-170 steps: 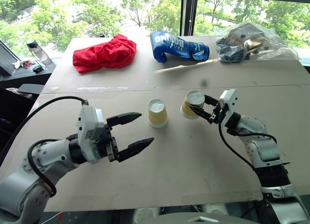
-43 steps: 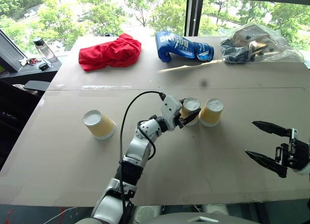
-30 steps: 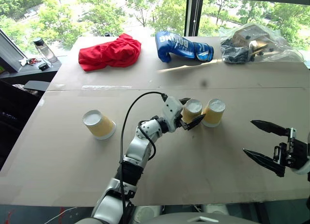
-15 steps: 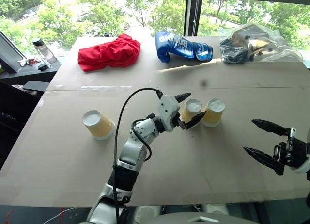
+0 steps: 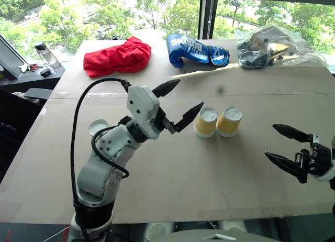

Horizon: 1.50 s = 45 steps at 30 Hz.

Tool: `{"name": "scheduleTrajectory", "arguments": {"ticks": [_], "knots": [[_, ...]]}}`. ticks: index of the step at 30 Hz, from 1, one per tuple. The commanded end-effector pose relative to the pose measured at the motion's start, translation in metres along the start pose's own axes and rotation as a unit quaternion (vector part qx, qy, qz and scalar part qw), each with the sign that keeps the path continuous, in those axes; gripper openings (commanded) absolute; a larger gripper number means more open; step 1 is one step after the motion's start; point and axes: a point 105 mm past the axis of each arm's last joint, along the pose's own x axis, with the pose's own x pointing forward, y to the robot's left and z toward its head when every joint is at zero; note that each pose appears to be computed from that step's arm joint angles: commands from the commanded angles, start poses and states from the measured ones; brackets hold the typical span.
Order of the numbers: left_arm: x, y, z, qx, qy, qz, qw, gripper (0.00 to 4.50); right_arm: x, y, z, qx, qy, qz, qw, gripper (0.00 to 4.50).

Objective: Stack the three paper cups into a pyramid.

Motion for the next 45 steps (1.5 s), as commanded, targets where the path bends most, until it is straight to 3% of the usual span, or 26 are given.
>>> {"name": "scheduleTrajectory", "arguments": {"ticks": [1,4,8,15,27,45], "knots": [[-0.023,0.0,0.014,0.034,-0.007,0.1,0.994,4.46,0.006,0.002,0.005,0.001,-0.004,0.036,0.999,4.5],[-0.05,0.008,0.008,0.038,0.021,0.21,0.977,4.46,0.012,0.002,0.005,0.003,0.0,0.066,0.998,4.5],[-0.106,0.024,-0.01,0.077,0.102,0.368,0.921,4.46,0.027,0.004,0.01,0.0,-0.006,0.118,0.993,4.5],[-0.145,0.035,-0.032,0.063,0.147,0.445,0.881,4.46,0.033,0.001,0.009,-0.002,-0.014,0.136,0.991,4.5],[-0.157,0.077,-0.056,0.064,0.149,0.455,0.876,4.46,0.032,0.008,0.009,-0.009,-0.022,0.146,0.989,4.5],[-0.138,0.088,-0.079,0.037,0.142,0.42,0.896,4.46,0.039,0.021,0.011,-0.017,-0.027,0.15,0.988,4.5]]}}
